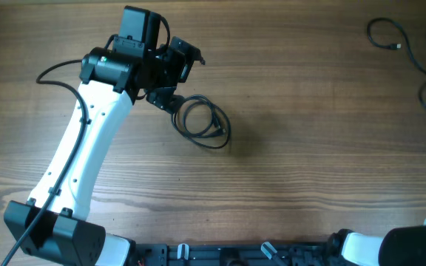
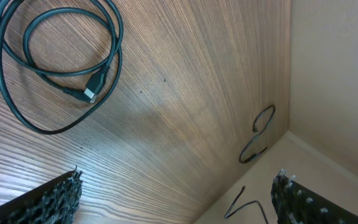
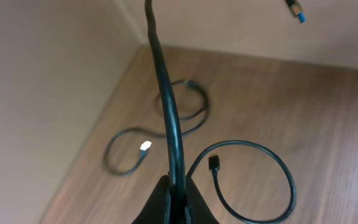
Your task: Untangle cables
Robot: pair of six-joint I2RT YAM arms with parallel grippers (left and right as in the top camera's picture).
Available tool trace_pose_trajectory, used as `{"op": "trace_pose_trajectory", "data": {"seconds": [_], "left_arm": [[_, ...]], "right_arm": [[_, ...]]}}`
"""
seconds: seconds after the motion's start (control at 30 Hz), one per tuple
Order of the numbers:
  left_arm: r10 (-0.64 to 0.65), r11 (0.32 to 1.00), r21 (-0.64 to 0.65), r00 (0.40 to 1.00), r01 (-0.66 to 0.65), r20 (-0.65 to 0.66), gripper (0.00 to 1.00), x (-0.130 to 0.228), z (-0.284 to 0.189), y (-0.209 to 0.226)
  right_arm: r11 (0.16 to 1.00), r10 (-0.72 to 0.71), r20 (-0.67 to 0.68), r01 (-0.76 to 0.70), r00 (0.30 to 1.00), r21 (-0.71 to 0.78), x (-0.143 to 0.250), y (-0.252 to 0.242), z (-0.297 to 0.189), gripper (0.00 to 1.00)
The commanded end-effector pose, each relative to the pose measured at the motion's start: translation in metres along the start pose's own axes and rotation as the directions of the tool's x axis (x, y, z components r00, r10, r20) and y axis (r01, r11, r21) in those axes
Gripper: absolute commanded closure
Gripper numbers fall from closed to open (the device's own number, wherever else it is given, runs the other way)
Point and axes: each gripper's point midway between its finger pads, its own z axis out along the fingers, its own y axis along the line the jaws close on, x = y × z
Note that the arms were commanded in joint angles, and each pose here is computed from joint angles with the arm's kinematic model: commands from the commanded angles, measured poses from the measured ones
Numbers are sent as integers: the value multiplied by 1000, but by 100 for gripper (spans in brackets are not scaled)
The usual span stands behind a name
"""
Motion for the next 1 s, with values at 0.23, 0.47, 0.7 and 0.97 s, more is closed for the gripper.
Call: {"op": "trace_pose_trajectory", "data": {"seconds": [0.23, 0.47, 0.7, 0.97], "left_arm": [[40, 999, -17, 997, -39, 65, 0, -12, -3, 1], [41, 999, -25, 995, -38, 96, 0, -17, -3, 2], [41, 999, -27, 994, -38, 101, 0, -18, -3, 2], [41, 999, -29, 993, -38, 108, 0, -19, -4, 3]], "right_arm": [[984, -59, -45, 66, 997, 166, 49, -12, 115, 96], [979, -23, -154, 54, 988, 196, 103, -21, 164, 96], [918, -23, -220, 107, 975, 381, 142, -67, 178, 96], [806, 16, -154, 79, 988, 587, 139, -110, 151, 96]]}}
